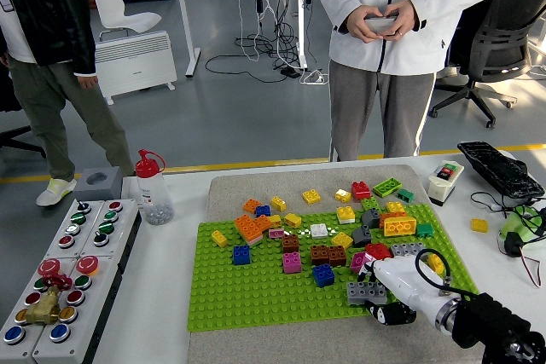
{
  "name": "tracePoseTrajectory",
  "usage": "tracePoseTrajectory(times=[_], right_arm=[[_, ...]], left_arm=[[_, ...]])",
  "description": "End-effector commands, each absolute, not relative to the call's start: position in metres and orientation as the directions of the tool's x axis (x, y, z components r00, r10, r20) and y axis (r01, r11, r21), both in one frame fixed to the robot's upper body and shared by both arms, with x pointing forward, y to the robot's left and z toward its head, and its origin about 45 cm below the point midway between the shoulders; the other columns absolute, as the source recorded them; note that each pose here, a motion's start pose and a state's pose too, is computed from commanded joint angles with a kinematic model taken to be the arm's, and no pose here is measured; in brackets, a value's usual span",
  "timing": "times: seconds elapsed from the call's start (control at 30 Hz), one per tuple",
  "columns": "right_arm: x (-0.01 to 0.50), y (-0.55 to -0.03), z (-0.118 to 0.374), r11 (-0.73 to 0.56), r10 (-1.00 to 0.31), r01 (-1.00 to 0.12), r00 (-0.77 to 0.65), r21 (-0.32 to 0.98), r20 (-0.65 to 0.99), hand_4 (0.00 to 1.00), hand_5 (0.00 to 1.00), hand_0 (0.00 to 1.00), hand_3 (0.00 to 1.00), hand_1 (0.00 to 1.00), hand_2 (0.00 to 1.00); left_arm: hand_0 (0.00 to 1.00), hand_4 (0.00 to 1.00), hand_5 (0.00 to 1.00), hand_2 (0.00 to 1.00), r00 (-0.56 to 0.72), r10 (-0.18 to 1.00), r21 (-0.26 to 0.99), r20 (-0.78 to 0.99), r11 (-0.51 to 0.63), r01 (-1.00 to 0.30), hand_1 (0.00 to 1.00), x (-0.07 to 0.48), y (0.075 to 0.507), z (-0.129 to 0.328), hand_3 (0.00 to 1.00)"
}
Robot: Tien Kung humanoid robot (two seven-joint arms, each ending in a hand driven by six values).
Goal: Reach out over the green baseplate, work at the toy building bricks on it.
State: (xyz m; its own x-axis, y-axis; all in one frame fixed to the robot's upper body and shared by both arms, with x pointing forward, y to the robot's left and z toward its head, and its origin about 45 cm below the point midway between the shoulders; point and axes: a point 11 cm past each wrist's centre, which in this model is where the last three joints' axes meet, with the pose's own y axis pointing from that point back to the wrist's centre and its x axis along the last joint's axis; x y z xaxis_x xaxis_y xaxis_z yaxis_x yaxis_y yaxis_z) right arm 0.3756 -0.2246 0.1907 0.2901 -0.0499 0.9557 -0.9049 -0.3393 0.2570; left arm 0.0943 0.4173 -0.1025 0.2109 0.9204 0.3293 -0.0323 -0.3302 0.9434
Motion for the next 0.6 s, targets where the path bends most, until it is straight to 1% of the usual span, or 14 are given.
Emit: tracePoseTrajectory(times=[0.2,0.6], right_arm=[[0.3743,-0.2217,0.1948,-0.354,-0.053,-0.903,0.280,0.245,0.958,0.575,0.149,0.362,0.576,0.497,0.537],[0.3698,-0.2159,0.1901,-0.380,-0.031,-0.888,0.292,0.259,0.956,0.566,0.144,0.359,0.574,0.496,0.538]], left_arm=[[0.675,0.351,0.998,0.663,0.209,0.920,0.943,0.331,-0.331,-0.035,0.688,0.0956,0.4178,-0.1021,0.606],[0.676,0.350,0.998,0.663,0.208,0.920,0.942,0.333,-0.332,-0.040,0.688,0.0980,0.4182,-0.1015,0.605]])
